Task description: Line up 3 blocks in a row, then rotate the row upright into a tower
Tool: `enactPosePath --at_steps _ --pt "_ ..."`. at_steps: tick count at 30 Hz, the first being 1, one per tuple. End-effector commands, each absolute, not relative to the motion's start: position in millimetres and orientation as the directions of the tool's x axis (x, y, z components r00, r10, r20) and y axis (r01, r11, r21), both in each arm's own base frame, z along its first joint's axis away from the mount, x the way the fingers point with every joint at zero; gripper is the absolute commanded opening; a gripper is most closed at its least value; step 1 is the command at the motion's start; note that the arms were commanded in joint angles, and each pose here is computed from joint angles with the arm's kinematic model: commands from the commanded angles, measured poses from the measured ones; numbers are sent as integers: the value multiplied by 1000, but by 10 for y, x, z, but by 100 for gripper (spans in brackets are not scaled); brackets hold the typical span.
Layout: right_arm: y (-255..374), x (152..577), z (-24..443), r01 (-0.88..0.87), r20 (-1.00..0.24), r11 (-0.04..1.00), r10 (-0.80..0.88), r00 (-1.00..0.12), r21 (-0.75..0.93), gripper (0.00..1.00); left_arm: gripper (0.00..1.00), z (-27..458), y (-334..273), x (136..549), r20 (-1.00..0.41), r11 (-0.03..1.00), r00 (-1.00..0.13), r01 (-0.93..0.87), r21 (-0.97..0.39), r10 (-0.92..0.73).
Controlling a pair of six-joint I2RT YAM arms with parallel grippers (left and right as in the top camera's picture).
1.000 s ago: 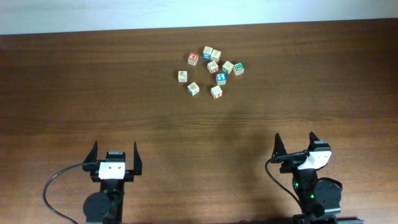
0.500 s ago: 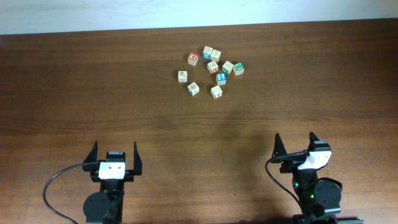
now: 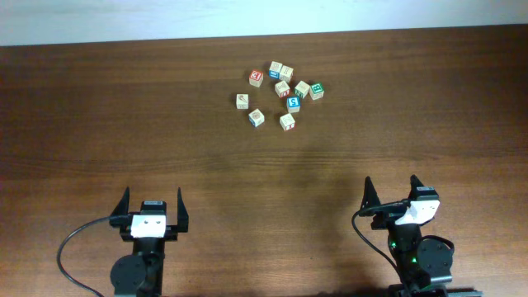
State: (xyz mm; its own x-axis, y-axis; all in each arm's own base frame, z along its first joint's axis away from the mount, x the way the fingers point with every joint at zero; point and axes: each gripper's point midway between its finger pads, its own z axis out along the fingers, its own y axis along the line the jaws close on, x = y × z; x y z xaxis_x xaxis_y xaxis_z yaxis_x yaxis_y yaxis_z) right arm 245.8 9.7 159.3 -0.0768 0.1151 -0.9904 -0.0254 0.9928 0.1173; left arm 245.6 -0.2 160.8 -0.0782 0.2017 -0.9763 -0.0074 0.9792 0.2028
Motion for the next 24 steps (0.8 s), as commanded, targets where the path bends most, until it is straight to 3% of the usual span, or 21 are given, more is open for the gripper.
enactPosePath --at_steps 1,24 --pt "85 2459 1560 -22 -991 994 104 -80 106 98 99 1575 -8 2459 -973 976 -77 -1 218 217" --pt "91 2459 1561 -25 -991 994 104 -80 106 98 99 1650 -9 2462 -975 976 -49 -6 216 216"
